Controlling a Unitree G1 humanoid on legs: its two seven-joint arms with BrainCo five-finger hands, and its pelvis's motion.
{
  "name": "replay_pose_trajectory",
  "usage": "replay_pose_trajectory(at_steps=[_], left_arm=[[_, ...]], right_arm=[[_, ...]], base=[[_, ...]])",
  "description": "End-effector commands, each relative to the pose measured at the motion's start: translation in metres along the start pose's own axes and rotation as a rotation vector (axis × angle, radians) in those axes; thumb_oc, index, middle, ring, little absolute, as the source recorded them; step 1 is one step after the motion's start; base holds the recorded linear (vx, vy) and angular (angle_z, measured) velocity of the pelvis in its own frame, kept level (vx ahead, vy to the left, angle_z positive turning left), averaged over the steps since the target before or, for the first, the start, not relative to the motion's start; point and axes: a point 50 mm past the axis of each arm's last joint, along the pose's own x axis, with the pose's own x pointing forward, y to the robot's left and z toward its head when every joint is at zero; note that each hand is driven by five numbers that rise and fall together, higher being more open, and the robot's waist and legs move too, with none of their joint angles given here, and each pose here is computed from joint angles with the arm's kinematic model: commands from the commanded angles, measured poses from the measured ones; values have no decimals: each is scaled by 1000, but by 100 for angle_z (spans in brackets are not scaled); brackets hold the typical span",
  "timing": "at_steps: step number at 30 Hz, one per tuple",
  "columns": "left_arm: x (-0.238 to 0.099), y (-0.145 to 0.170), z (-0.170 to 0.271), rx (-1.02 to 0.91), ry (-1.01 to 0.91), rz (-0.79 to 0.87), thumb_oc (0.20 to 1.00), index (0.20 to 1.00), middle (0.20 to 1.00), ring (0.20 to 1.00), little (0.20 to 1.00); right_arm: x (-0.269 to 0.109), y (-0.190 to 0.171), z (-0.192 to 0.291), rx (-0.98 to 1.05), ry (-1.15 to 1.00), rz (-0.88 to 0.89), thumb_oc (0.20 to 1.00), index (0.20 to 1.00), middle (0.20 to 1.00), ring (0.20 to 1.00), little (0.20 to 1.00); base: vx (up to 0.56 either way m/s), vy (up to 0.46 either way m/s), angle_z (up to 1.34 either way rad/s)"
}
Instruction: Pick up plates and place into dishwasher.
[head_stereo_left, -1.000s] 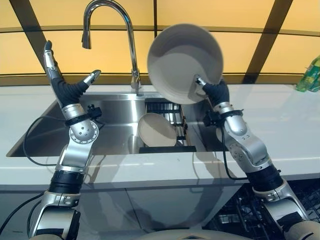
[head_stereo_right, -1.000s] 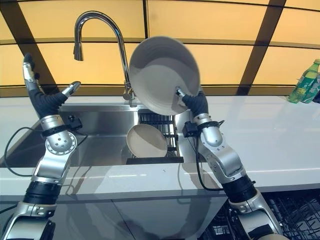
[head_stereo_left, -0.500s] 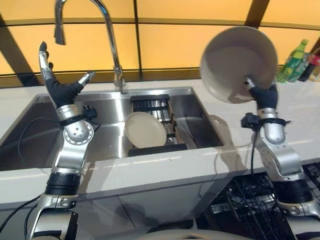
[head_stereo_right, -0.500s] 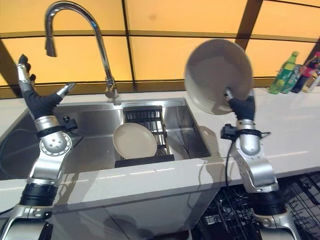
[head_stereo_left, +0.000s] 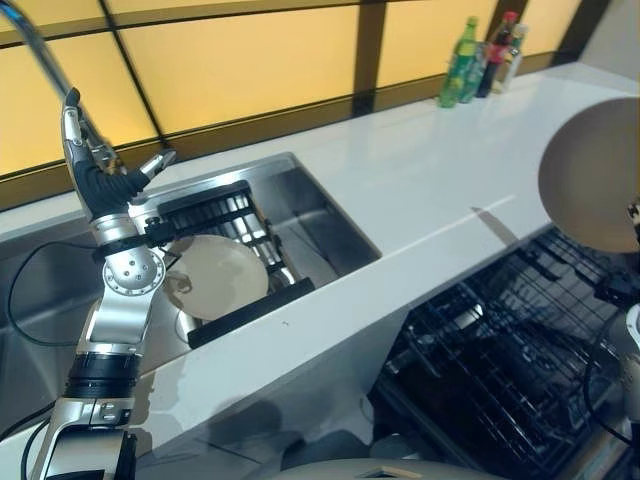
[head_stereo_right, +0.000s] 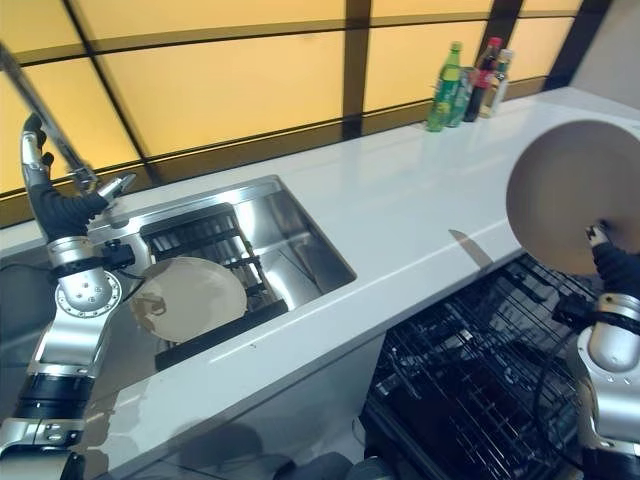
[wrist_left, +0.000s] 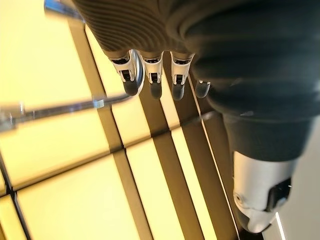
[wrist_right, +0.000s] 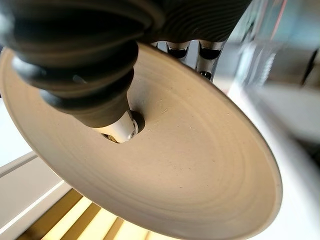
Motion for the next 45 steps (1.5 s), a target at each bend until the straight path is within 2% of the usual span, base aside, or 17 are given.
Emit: replay_pose_trajectory(at_steps=[1,9,17,24,36,45], left_arm=[[23,36,6,132,-100,89,1000,1000,1000,1000,1000],[35,56,13,167,-142,143,1000,1000,1000,1000,1000],[31,74,1,226,-118,176,1000,1000,1000,1000,1000],[10,70,-11,217,-66,157,1000,1000,1000,1000,1000],[18,64,-8,207,-81,182,1000,1000,1000,1000,1000],[29,64,0,205,-104,191,1000,1000,1000,1000,1000]], right_arm=[[17,-11,26,-83,-160,-7,200,200,200,200,200],[11,-6,-3,-204,-62,-44,200,200,200,200,200],[17,1,-16,-293,6,48,200,200,200,200,200],[33,9,-12,-519,20,286,200,200,200,200,200],[53,27,3,-820,-6,512,200,200,200,200,200],[42,45,-12,-866,63,715,200,200,200,200,200]], base=[[-244,-128,-111],[-189,-141,-45],[-50,-231,-13],[-2,-90,-2],[-78,-49,-2],[-12,-14,-1]])
